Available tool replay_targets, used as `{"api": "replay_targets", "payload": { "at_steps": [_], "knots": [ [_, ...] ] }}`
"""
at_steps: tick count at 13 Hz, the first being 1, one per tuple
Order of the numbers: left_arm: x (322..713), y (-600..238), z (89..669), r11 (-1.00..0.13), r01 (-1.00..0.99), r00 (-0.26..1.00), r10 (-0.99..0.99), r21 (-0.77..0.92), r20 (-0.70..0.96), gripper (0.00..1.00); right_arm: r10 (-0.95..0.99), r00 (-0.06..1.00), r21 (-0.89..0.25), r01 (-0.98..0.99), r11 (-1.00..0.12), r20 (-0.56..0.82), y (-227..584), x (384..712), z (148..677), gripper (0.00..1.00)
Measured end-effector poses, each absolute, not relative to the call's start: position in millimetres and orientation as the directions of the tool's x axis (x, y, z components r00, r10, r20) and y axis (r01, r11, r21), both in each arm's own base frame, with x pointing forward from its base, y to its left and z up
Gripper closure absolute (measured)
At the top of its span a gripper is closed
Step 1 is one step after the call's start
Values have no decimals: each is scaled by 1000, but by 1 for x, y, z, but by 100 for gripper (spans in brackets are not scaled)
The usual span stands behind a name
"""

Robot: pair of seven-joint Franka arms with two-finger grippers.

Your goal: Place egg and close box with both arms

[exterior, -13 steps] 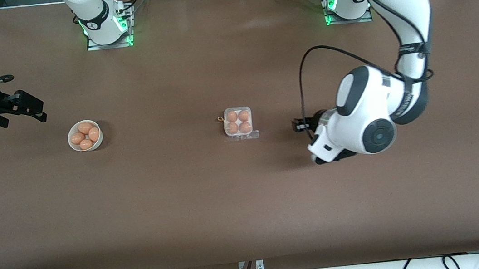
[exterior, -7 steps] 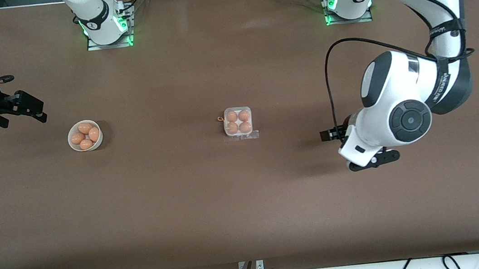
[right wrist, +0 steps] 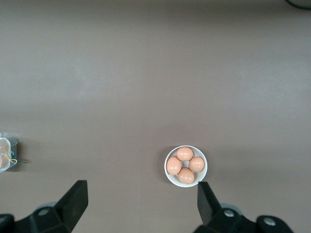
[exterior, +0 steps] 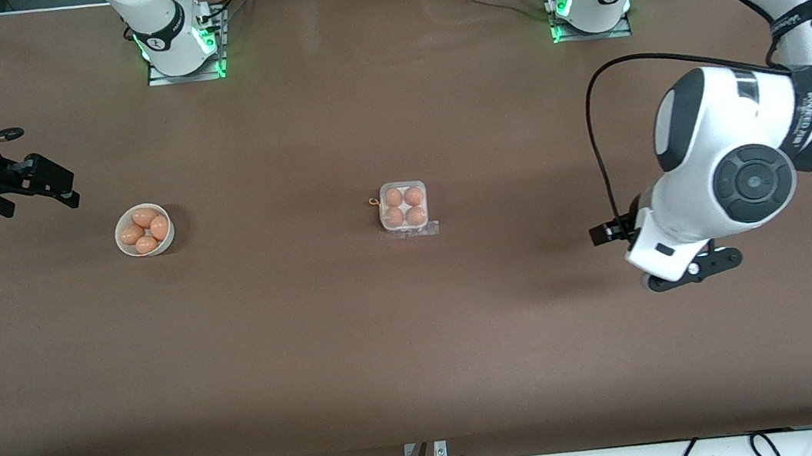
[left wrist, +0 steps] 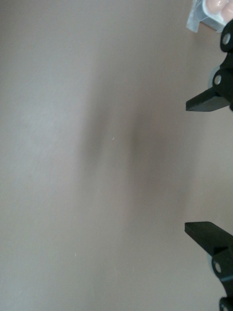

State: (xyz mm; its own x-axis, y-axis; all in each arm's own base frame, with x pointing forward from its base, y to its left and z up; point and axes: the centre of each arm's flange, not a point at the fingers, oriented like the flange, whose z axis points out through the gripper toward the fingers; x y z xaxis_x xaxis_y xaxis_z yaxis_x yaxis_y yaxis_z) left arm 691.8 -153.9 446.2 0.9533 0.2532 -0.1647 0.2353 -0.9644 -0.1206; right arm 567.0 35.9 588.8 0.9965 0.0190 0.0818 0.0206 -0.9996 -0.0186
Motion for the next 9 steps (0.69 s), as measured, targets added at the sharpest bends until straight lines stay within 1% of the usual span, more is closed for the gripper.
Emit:
{"api": "replay_targets", "payload": {
  "at_steps": [2, 4, 6, 9],
  "knots": [
    [695, -113, 469, -967, 230, 960, 244, -110, -139, 0, 19, 997, -19, 20, -1000, 81, 36, 567, 589, 0],
    [690, -71, 497, -982, 172, 975, 182, -82, -127, 0, 19, 997, -19, 20, -1000, 81, 36, 567, 588, 0],
    [681, -34, 525, -989, 139, 985, 144, -58, -94, 0, 19, 997, -19, 20, -1000, 80, 36, 567, 588, 0],
    [656, 12, 560, -993, 112, 992, 113, -34, -52, 0, 19, 997, -19, 20, -1000, 79, 36, 567, 588, 0]
  ]
}}
